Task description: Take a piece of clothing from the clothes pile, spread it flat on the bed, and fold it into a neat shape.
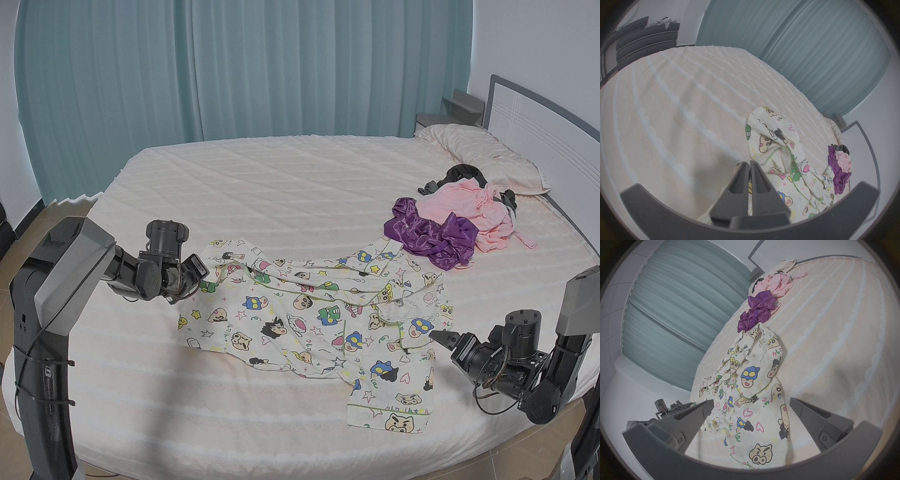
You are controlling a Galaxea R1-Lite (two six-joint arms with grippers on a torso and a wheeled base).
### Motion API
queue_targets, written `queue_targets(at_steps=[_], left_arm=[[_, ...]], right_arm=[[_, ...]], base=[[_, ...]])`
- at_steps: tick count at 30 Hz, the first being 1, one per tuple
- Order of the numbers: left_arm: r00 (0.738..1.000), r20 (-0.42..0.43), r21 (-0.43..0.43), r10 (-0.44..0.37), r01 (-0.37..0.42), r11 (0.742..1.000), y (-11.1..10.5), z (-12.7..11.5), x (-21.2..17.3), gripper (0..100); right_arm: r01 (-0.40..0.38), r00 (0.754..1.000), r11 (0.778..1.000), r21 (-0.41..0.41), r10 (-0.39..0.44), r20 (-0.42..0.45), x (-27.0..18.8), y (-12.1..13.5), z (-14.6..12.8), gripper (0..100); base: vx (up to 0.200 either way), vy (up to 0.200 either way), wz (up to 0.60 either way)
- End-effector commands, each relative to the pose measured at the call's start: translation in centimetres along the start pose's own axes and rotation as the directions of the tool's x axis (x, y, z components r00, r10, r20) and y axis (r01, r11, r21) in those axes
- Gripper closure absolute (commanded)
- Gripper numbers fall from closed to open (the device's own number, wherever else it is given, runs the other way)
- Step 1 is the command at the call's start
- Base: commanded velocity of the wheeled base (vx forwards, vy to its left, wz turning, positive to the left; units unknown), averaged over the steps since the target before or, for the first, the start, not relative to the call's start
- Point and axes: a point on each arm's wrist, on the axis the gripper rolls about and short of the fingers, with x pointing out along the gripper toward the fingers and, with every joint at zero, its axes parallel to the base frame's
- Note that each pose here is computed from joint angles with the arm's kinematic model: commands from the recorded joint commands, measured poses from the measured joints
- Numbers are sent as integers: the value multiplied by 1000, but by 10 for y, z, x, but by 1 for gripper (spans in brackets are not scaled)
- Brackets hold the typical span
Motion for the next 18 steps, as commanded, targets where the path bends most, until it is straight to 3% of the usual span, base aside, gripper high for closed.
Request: queue_targets(at_steps=[1,3,4,14,18], left_arm=[[1000,-1,-7,21,-21,1000,9,-2,17,100],[1000,19,-17,20,-19,1000,11,5,17,100],[999,31,-22,20,-19,1000,11,9,17,0],[996,71,-61,47,-42,997,29,35,10,0],[997,44,-71,69,-65,995,35,41,-6,0]], right_arm=[[1,1000,1000,-1,-1,-2,0,0,-1,0],[3,1000,1000,-1,-3,-3,0,-1,-1,0],[3,1000,1000,-1,-3,-3,0,-1,-1,0],[29,999,1000,-12,-30,-31,-6,-6,-6,0],[38,998,999,-33,-40,-53,-8,-7,-11,0]], base=[[0,0,0],[0,0,0],[0,0,0],[0,0,0],[0,0,0]])
